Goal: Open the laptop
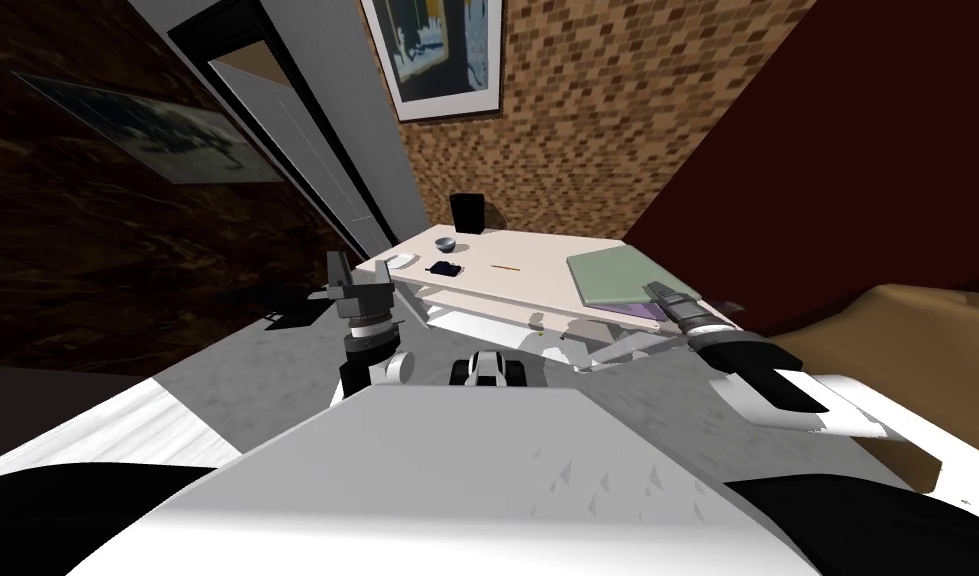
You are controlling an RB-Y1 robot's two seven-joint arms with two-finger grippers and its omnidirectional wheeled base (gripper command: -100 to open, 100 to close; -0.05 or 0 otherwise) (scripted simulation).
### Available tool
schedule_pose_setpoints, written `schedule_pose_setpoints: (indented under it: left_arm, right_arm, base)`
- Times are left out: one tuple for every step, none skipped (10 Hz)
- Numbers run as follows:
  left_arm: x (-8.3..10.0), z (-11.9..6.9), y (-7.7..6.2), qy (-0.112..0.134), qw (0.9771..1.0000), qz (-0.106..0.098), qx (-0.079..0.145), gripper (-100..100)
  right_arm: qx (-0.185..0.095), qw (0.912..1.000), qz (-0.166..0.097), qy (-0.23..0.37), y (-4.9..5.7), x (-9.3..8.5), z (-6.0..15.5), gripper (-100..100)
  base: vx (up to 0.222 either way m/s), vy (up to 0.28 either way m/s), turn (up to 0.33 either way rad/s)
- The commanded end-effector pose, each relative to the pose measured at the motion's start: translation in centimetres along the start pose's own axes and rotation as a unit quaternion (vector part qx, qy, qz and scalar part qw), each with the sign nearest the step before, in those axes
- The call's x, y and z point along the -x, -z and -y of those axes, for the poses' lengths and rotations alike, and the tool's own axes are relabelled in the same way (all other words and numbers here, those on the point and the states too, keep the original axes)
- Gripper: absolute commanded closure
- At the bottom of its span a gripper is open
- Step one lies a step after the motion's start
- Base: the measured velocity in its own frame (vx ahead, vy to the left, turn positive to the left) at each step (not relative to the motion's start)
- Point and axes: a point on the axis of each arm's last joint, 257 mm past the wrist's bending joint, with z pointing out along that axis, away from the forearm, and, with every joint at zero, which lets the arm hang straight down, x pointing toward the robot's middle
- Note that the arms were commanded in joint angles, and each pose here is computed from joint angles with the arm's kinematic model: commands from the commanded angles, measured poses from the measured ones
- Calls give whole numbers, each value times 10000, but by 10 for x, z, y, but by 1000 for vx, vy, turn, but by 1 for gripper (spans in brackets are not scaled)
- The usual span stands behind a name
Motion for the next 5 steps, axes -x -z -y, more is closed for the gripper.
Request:
schedule_pose_setpoints:
  left_arm:
    - [0,0,0,0,10000,0,0,0]
    - [0,0,0,0,10000,0,0,0]
    - [0,0,0,0,10000,0,0,0]
    - [0,0,0,0,10000,0,0,0]
    - [0,0,0,0,10000,0,0,0]
  right_arm:
    - [51,10000,-27,16,2,8,-16,-100]
    - [74,10000,-44,19,2,10,-22,-100]
    - [98,9999,-64,23,3,12,-28,-100]
    - [123,9999,-86,26,3,14,-35,-100]
    - [148,9998,-111,28,3,16,-41,-100]
  base:
    - [43,-17,-61]
    - [35,-18,-49]
    - [24,-15,-64]
    - [21,-10,-65]
    - [19,-11,-57]
